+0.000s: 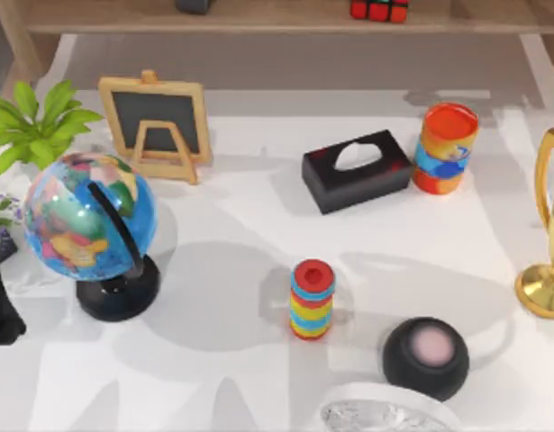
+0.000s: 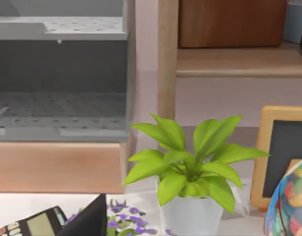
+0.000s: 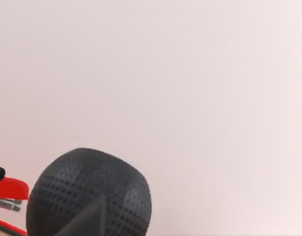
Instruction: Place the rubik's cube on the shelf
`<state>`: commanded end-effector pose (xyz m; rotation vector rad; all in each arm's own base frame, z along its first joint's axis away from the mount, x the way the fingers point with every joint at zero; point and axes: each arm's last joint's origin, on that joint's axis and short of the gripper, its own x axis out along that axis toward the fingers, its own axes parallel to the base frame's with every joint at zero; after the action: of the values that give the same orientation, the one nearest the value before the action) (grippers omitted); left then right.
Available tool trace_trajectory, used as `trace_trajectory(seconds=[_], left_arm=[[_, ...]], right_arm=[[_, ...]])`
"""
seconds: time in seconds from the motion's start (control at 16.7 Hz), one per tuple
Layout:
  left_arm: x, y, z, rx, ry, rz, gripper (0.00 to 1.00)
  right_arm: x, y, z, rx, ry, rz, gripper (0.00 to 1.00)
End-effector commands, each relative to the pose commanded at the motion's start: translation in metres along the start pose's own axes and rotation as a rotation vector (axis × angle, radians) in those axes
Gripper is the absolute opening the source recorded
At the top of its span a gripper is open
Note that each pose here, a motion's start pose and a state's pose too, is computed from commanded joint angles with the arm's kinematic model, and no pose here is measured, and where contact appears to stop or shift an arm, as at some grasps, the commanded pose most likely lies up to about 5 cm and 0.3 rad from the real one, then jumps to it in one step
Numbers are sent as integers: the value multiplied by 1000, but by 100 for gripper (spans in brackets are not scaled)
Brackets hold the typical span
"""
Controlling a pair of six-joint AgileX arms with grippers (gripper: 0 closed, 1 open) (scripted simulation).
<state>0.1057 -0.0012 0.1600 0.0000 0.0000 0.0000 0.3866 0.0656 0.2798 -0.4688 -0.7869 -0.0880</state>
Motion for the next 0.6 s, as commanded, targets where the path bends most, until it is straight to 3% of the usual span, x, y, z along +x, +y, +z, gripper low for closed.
trace_trajectory(seconds=[0.18,0.3,0.48,0.6], left_arm=[[0,0,0,0,0,0,100],[0,0,0,0,0,0,100],[0,0,0,0,0,0,100],[0,0,0,0,0,0,100]], right_arm=[[-21,-66,-2,-318,-99,-8,100],[-45,-101,-13,-546,-102,25,100],[-90,-143,-35,-845,-31,127,100],[-124,-163,-51,-989,50,223,100]])
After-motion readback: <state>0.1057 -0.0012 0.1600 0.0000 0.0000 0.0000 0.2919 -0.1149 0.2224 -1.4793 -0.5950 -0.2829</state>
